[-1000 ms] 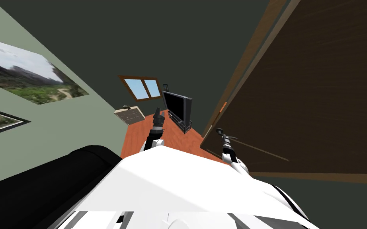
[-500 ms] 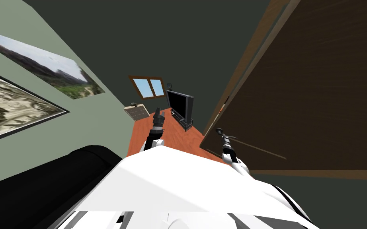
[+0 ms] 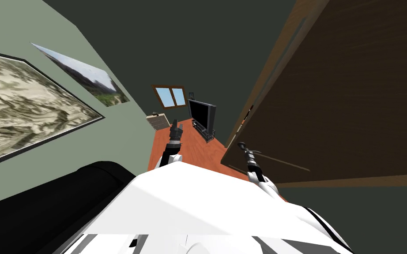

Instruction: Pull the door open

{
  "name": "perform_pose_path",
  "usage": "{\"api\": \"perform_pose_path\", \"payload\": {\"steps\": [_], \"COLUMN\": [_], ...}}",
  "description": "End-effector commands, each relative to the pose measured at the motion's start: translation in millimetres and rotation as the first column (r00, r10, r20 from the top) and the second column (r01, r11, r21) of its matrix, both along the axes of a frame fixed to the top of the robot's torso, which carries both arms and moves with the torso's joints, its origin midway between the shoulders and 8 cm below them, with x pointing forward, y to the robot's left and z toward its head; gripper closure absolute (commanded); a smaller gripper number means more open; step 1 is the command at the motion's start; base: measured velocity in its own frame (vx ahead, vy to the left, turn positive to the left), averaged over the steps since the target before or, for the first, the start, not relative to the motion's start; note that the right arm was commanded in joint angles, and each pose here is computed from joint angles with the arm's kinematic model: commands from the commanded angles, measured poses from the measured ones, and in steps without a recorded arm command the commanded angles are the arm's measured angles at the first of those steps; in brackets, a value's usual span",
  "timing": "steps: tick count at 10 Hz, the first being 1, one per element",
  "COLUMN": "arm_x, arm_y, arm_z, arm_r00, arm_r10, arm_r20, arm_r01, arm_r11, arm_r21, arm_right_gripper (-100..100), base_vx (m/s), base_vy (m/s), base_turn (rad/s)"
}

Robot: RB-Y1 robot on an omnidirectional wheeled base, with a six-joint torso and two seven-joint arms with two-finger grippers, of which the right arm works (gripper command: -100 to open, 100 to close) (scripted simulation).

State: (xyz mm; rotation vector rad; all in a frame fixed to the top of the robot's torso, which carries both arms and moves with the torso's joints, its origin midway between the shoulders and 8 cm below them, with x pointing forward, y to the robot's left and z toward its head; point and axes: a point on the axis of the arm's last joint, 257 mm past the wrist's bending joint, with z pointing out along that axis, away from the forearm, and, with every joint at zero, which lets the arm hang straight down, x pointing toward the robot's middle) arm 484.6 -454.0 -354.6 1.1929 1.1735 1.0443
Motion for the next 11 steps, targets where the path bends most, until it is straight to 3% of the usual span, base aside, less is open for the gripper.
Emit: {"api": "perform_pose_path", "payload": {"steps": [1,7,8,10,11], "arm_x": [0.0,-9.4,-9.4,-12.6,-11.6], "arm_y": [0.0,17.5,17.5,23.4,20.4], "arm_z": [0.0,-0.6,-0.6,-0.2,0.7], "arm_r00": [1.0,0.9948,0.9948,0.9905,0.9922], "arm_r10": [0.0,0.102,0.102,0.137,0.125], "arm_r20": [0.0,0.001,0.001,0.001,0.001], "arm_r01": [0.0,-0.102,-0.102,-0.137,-0.125], "arm_r11": [1.0,0.995,0.995,0.991,0.992], "arm_r21": [0.0,0.0,0.0,0.0,0.0], "arm_right_gripper": [100,100,100,100,100], "base_vx": [-0.098,-0.186,-0.116,-0.167,-0.084], "base_vy": [-0.016,-0.061,-0.05,-0.048,-0.019], "base_turn": [0.021,0.07,0.028,0.053,0.014]}}
